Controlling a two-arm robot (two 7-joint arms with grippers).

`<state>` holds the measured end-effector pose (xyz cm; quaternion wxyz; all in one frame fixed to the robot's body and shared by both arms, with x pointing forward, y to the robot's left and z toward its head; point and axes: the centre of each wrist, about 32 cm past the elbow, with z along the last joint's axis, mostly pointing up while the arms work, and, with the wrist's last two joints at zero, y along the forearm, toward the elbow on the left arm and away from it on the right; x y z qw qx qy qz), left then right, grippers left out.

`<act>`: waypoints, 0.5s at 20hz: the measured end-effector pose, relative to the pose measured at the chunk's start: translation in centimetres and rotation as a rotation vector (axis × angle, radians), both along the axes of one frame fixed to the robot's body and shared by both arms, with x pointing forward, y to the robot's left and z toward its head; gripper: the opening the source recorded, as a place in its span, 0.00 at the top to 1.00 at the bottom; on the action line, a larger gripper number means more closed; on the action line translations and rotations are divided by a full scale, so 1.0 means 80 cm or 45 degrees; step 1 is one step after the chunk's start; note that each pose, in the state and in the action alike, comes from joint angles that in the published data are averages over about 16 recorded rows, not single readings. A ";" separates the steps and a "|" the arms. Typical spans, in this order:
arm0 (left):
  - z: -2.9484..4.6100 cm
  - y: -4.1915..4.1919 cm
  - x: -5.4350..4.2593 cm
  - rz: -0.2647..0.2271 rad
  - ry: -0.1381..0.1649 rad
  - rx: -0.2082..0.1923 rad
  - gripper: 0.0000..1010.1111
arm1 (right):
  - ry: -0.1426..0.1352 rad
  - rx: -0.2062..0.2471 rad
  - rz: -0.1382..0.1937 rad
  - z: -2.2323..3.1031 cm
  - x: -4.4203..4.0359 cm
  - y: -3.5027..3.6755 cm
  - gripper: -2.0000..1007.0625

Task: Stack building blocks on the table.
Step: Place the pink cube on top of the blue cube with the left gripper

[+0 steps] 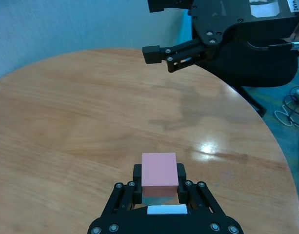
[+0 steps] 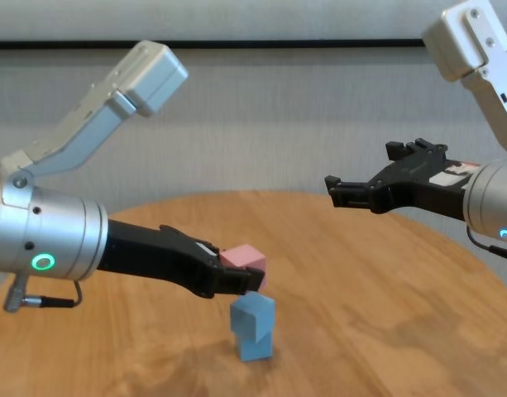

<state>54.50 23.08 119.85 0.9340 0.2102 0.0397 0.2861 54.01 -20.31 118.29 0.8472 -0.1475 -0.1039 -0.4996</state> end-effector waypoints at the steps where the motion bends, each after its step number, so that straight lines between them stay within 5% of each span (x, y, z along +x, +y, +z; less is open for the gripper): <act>1: -0.0003 -0.001 0.000 -0.004 0.003 0.002 0.61 | 0.000 0.000 0.000 0.0000 0.000 0.0000 0.00; 10: -0.0042 -0.004 0.003 -0.026 0.019 0.019 0.61 | 0.000 0.000 0.000 0.0000 0.000 0.0000 0.00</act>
